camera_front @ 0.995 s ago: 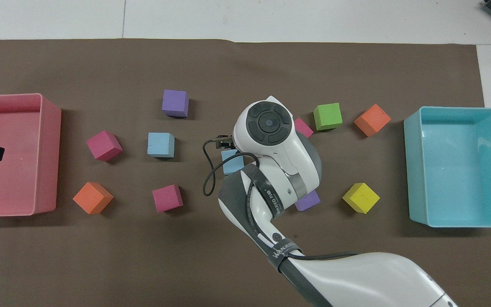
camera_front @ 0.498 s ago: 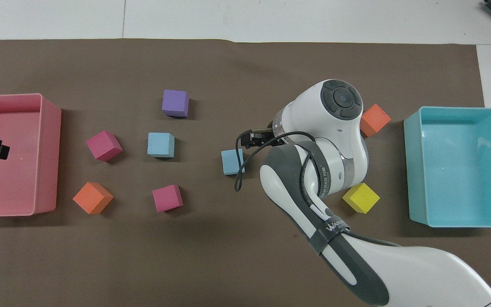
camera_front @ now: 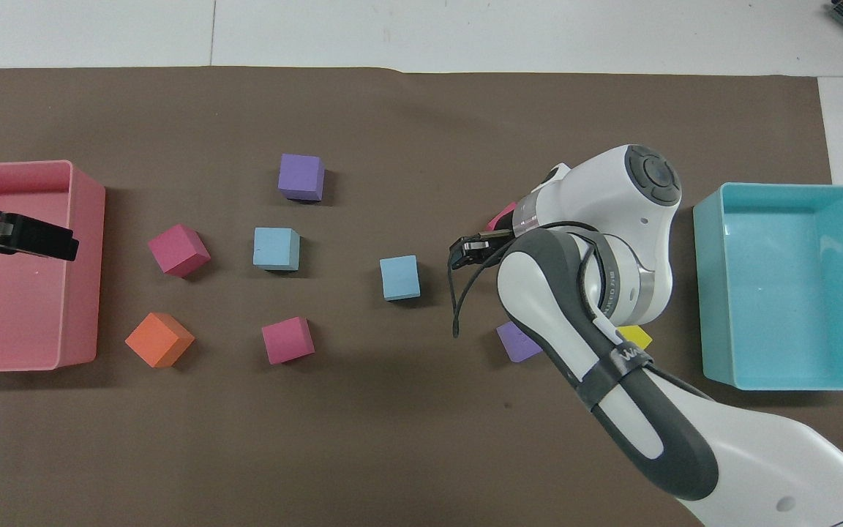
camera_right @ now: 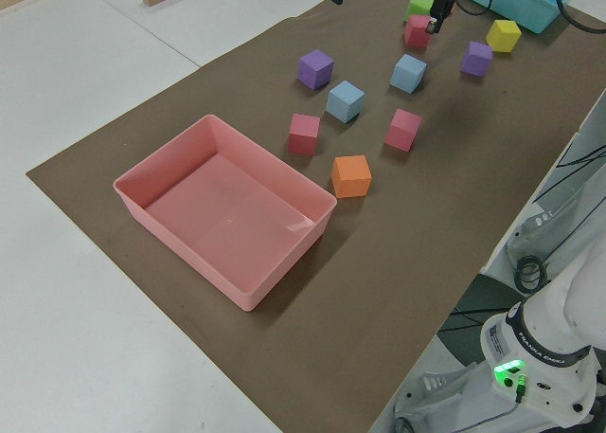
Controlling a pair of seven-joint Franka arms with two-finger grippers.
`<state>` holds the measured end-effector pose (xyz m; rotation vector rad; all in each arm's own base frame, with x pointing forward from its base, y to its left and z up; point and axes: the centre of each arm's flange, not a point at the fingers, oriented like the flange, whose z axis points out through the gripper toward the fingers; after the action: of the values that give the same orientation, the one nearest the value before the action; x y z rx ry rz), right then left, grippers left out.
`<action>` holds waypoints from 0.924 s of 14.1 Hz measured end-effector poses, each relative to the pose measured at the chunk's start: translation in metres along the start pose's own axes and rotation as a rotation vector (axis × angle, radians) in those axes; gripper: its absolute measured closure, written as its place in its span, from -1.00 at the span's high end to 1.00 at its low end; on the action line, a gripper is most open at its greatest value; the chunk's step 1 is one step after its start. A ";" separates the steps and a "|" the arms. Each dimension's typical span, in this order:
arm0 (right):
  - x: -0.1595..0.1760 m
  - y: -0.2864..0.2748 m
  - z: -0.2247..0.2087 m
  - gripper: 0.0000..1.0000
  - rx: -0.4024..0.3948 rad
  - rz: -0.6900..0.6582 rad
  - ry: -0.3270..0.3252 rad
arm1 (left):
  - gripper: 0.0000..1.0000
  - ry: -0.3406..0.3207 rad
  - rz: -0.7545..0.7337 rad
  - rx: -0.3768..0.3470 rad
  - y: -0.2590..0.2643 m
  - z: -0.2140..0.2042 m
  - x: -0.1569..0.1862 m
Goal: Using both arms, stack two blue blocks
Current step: 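Reach the left gripper to the other light-blue cube near the pink cube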
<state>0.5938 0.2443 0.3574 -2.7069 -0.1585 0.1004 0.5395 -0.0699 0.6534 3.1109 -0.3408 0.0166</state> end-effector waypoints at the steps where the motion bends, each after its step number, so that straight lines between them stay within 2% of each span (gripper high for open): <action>1: -0.001 0.000 0.002 -0.18 0.010 0.003 -0.004 | 1.00 0.007 -0.006 0.000 0.008 0.008 0.004; 3: -0.003 -0.001 0.005 -0.67 0.036 0.020 -0.008 | 1.00 0.015 -0.013 0.000 0.027 0.032 0.012; 5: -0.004 0.002 0.008 -0.98 0.064 0.045 -0.012 | 1.00 0.015 -0.010 -0.001 0.047 0.059 0.017; 9: -0.008 0.014 0.019 -0.98 0.144 0.030 -0.022 | 1.00 0.037 -0.022 -0.002 0.064 0.101 0.023; 13: -0.009 0.028 0.027 -0.98 0.177 0.038 -0.024 | 1.00 0.042 0.000 -0.002 0.080 0.147 0.032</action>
<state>0.5852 0.2286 0.3215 -2.5332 -0.1002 0.1509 0.5549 -0.1564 0.5079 3.1033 -0.3392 0.0819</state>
